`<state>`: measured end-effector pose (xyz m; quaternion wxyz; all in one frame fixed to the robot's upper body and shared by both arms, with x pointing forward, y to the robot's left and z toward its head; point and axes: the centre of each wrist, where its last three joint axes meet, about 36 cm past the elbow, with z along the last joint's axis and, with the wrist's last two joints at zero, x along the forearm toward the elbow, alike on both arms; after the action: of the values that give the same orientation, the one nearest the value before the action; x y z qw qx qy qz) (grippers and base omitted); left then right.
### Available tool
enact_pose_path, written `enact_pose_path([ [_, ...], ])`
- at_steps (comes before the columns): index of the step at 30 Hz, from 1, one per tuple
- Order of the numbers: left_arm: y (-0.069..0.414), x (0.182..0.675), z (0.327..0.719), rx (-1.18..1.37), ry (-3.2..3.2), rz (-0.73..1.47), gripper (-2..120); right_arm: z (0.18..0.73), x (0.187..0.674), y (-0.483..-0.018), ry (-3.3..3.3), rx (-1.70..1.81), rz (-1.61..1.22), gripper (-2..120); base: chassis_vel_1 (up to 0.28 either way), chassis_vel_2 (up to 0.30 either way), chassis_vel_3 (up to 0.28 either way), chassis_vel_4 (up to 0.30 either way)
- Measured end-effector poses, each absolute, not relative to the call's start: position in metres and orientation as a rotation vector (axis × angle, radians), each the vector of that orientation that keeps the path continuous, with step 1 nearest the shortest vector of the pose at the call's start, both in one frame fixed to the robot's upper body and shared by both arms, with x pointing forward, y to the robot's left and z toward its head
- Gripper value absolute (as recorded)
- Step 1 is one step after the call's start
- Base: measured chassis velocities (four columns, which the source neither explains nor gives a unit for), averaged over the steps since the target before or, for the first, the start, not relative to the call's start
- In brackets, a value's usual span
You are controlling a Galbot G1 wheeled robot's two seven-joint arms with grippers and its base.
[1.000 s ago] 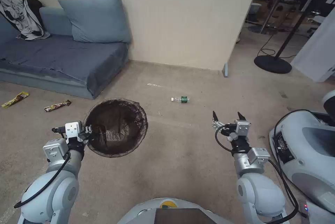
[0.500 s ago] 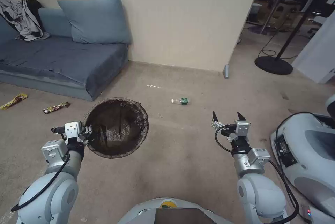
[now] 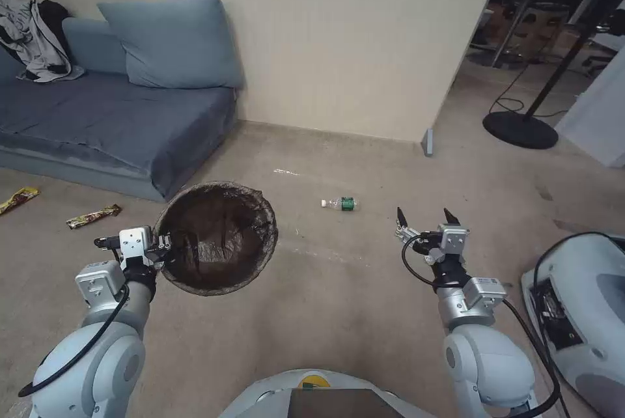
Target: Pick up the trash bin, then pick up the garbage from the floor and place it into the trash bin.
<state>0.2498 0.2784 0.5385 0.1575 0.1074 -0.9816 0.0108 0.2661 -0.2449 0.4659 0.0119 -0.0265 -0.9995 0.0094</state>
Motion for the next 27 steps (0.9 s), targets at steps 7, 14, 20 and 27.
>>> enact_pose_path([
  [7,0.2787,0.2506,0.538,0.307,-2.81,0.03,4,0.4642,0.2663,-0.2449,-3.114,-0.086,0.027,100,-0.157,0.148,0.158,-0.149],
  [14,0.2794,0.2515,0.5361,0.309,-2.807,0.027,4,0.462,0.267,-0.2446,-3.11,-0.086,0.029,100,-0.159,0.149,0.146,-0.147],
  [20,0.2796,0.2522,0.5356,0.309,-2.808,0.028,4,0.4613,0.2676,-0.2438,-3.11,-0.082,0.029,100,-0.148,0.139,0.144,-0.154],
  [27,0.2796,0.2522,0.5354,0.31,-2.808,0.028,4,0.4606,0.2672,-0.2436,-3.11,-0.083,0.03,100,-0.152,0.16,0.15,-0.151],
])
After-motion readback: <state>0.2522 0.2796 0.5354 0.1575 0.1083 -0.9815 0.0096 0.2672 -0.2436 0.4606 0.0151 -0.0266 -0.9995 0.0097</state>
